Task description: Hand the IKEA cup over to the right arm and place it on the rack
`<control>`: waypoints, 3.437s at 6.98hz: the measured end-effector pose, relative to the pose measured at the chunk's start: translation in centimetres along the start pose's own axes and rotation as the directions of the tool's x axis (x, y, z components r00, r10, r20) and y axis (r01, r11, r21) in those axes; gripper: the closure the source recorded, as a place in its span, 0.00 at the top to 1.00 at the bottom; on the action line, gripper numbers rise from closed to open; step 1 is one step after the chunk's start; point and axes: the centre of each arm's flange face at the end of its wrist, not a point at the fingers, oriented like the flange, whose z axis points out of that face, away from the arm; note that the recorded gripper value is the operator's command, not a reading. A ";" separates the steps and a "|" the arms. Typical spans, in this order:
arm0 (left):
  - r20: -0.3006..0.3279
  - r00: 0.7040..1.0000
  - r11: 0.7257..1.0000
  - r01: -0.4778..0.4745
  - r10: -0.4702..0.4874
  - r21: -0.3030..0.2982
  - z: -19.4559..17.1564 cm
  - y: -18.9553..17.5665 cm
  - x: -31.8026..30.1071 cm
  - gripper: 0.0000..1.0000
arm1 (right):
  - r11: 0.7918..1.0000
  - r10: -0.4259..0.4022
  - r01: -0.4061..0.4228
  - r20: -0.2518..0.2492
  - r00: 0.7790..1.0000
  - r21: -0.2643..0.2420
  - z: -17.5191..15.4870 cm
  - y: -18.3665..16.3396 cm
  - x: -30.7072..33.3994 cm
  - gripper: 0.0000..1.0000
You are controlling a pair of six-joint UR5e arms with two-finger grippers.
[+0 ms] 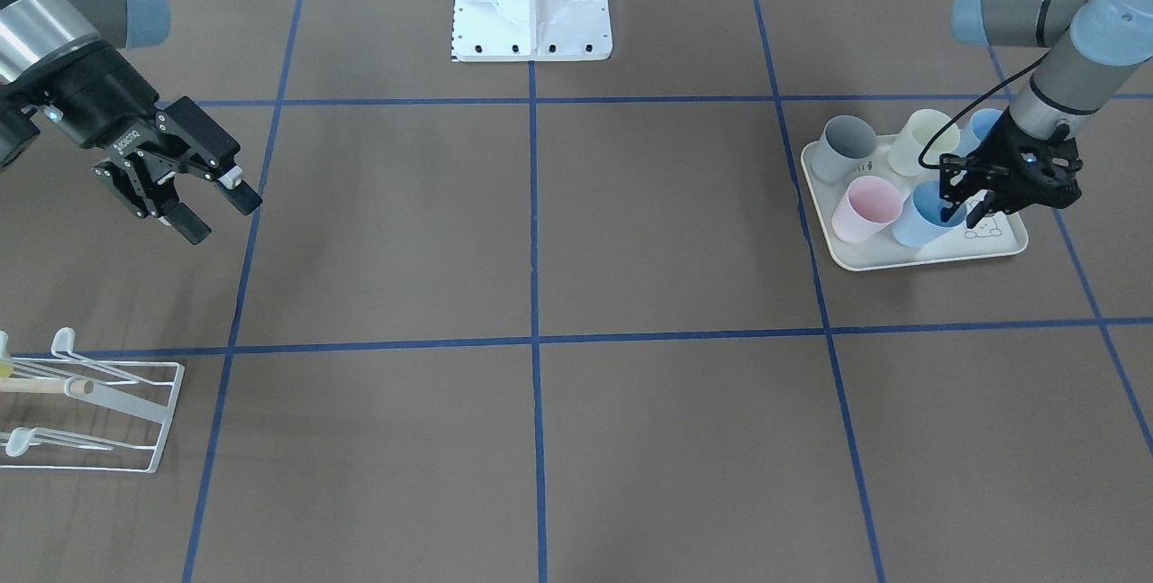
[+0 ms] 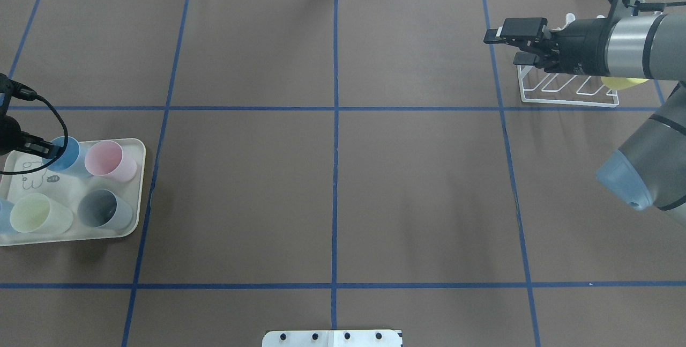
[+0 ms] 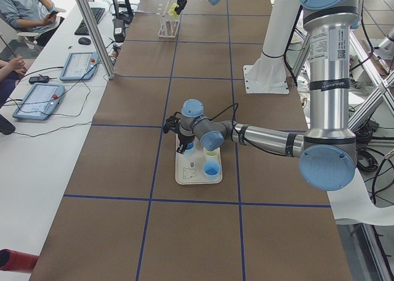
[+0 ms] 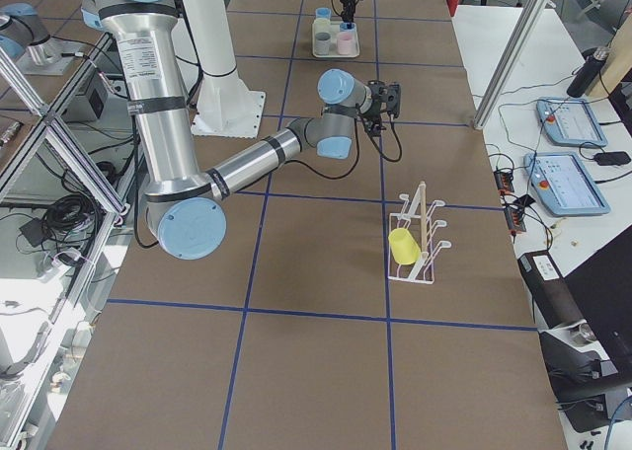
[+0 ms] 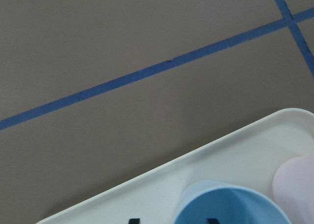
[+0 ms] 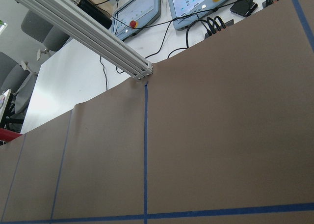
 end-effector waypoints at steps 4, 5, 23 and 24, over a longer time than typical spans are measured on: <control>-0.031 0.999 1.000 0.014 -0.013 0.015 -3.3 -0.9 0.7 0.00 | 1.000 -0.002 0.002 0.010 1.000 0.004 0.1 -0.2 -0.7 1.00; -0.009 0.999 0.999 0.037 -0.036 0.033 -5.8 -2.0 -0.2 0.00 | 1.000 -0.003 0.003 0.011 1.000 0.004 0.1 -0.2 -0.7 1.00; -0.714 -0.448 0.170 0.772 -0.539 -0.613 -20.8 -15.1 27.3 0.00 | 0.915 0.385 -0.401 0.417 0.823 -0.053 4.8 7.2 -23.5 0.99; -0.687 -0.502 0.158 0.736 -0.525 -0.658 -20.5 -14.8 29.4 0.00 | 0.909 0.395 -0.411 0.453 0.799 -0.068 4.5 7.6 -24.0 0.99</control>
